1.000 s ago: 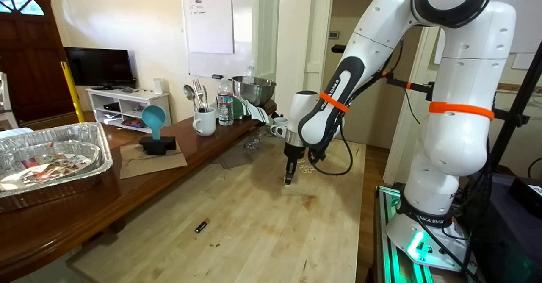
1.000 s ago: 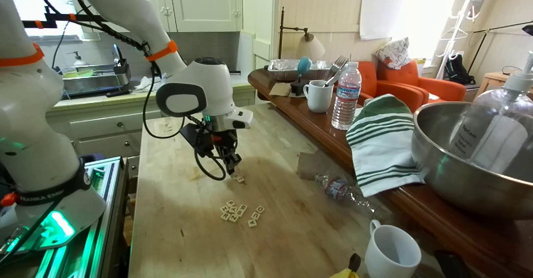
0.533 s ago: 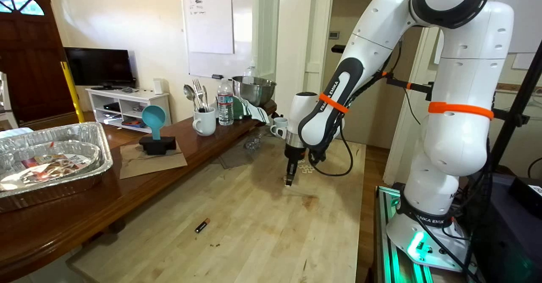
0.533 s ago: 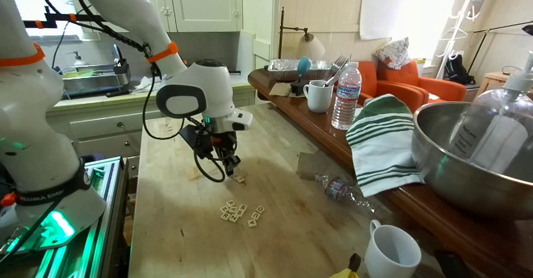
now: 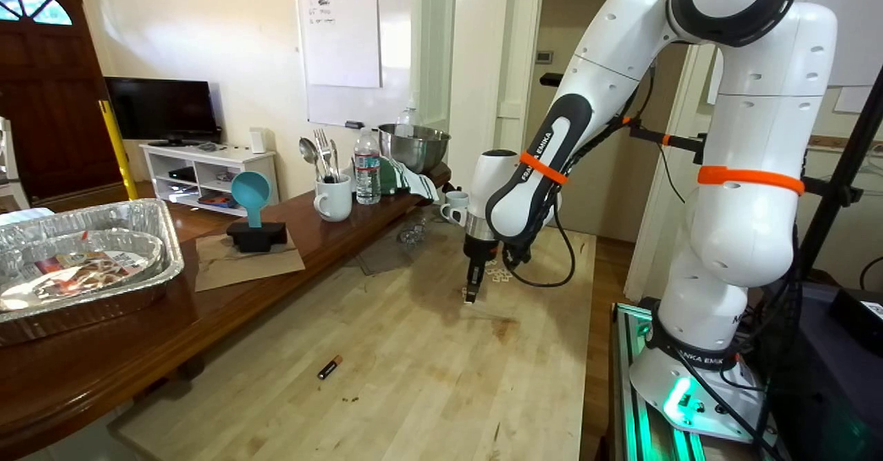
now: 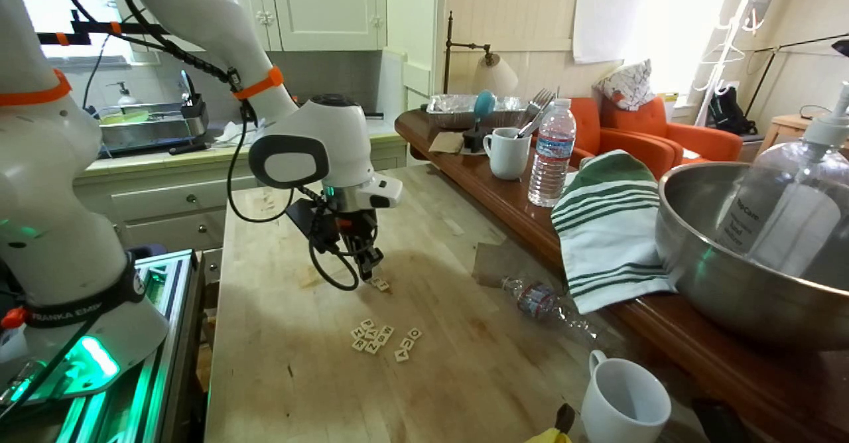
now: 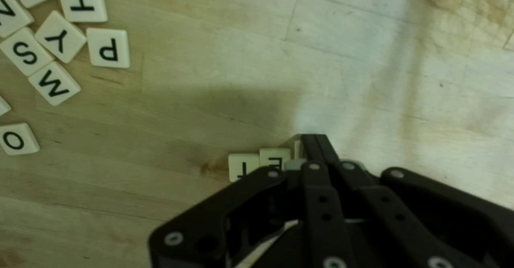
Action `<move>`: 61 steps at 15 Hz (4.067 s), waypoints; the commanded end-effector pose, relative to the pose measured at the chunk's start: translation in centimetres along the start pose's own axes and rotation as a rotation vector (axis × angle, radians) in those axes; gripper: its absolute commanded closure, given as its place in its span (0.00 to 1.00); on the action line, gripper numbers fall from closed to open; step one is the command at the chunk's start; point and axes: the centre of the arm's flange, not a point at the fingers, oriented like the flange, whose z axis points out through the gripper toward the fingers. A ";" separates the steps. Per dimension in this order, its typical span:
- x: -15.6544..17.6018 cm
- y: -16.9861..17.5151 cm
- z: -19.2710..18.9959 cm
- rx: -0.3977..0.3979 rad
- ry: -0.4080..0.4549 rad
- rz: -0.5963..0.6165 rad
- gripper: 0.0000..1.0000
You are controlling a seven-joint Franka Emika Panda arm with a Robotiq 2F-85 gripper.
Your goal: Replace the letter W with L on the pile of letters on the left to spell the word LET
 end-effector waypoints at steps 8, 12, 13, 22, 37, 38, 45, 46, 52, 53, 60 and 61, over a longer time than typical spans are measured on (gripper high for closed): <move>-3.5 -1.0 0.0 0.003 0.000 0.018 1.00; -3.4 -1.0 0.0 0.003 0.006 0.024 1.00; -3.4 -1.0 0.0 0.004 0.007 0.027 1.00; -3.3 -0.9 0.1 0.003 0.026 0.060 1.00; -3.0 -0.8 0.6 -0.001 0.024 0.061 1.00; -2.9 -0.7 0.6 -0.001 0.023 0.062 1.00; -2.9 -0.8 0.2 0.005 0.026 0.062 1.00; -2.9 -0.8 0.0 0.008 0.025 0.061 1.00; -2.8 -1.0 -1.4 0.016 0.043 0.060 1.00; -2.7 -1.0 -1.6 0.016 0.046 0.060 1.00; -2.4 -0.8 -2.7 0.011 0.057 0.047 1.00; -2.4 -0.8 -2.8 0.010 0.058 0.044 1.00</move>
